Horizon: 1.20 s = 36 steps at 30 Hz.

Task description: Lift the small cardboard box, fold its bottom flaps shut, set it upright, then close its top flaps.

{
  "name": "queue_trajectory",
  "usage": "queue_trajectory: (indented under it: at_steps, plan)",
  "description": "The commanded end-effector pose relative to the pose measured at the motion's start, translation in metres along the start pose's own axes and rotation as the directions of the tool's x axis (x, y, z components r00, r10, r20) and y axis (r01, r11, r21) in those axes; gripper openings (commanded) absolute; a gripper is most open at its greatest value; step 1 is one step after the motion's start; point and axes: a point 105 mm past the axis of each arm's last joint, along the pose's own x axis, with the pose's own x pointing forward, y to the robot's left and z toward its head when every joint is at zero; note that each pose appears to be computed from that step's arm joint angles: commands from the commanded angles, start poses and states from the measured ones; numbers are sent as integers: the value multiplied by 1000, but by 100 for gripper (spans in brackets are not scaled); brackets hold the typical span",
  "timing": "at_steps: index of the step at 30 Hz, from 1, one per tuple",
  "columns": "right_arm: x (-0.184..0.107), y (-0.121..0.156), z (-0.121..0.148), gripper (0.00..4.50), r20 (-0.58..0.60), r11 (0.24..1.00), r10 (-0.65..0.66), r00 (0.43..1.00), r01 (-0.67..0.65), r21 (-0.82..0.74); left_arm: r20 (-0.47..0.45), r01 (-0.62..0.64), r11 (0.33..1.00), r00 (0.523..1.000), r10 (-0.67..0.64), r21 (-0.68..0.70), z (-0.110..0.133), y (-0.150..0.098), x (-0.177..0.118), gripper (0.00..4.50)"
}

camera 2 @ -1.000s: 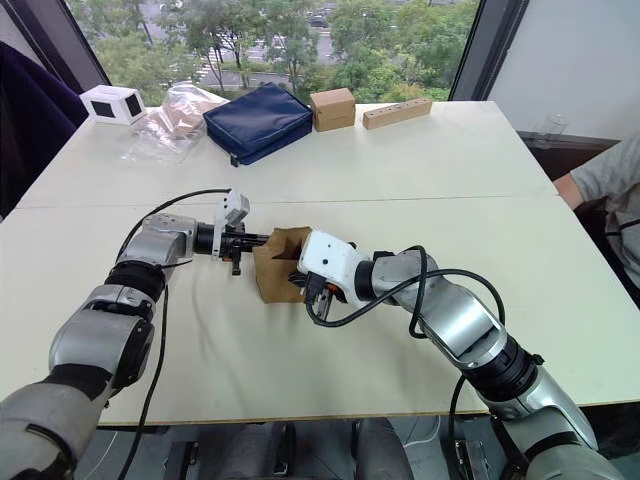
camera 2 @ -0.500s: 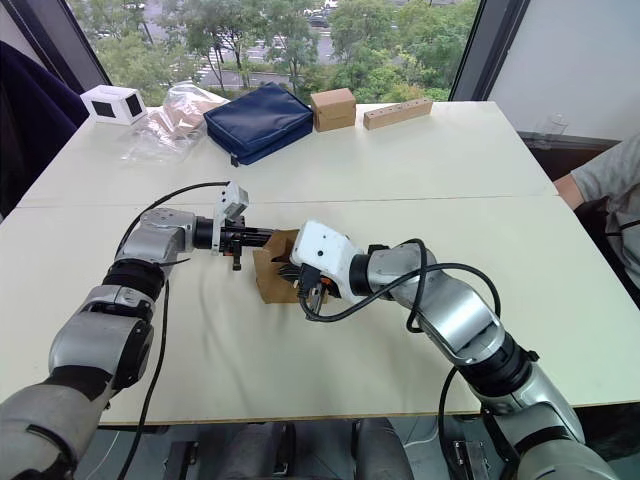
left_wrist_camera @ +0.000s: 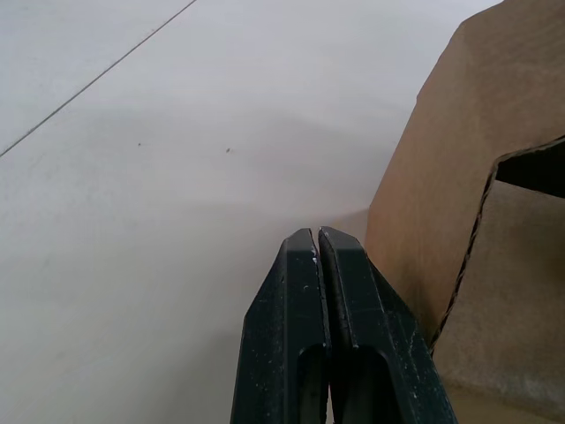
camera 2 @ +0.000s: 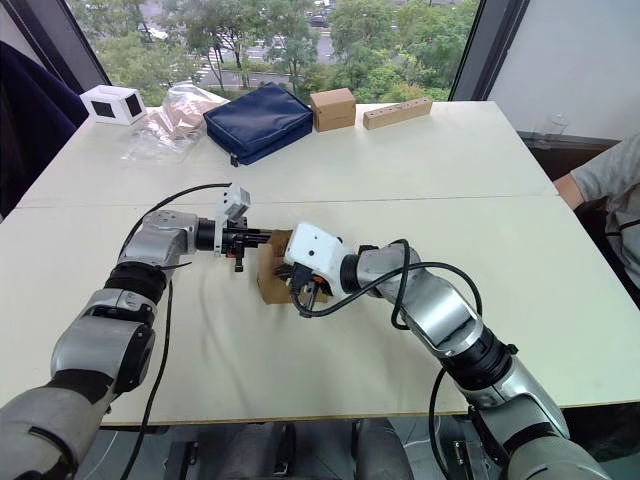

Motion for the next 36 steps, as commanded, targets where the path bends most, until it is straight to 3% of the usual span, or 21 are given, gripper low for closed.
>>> queue_trajectory:
  at_steps: [1,10,16,20,27,36]
  plan:
    - [1,-7,2,0,15,999,-22,1000,21,27,44,-14,1000,999,13,28,11,1,-4,6]
    - [10,-11,1,0,43,998,-31,999,28,61,47,-67,998,997,66,16,6,3,-19,6]
    - [6,-15,0,0,58,998,-28,998,25,53,104,-252,966,964,245,61,28,15,-60,6]
    - [4,-19,4,0,76,999,-32,997,29,43,120,-222,971,970,210,90,51,-16,-79,6]
    - [4,-19,1,0,89,999,-19,996,14,51,31,-102,994,994,101,38,45,-86,-80,6]
    - [11,-14,2,0,105,998,0,994,-6,56,15,-134,991,991,135,-26,24,-92,-62,6]
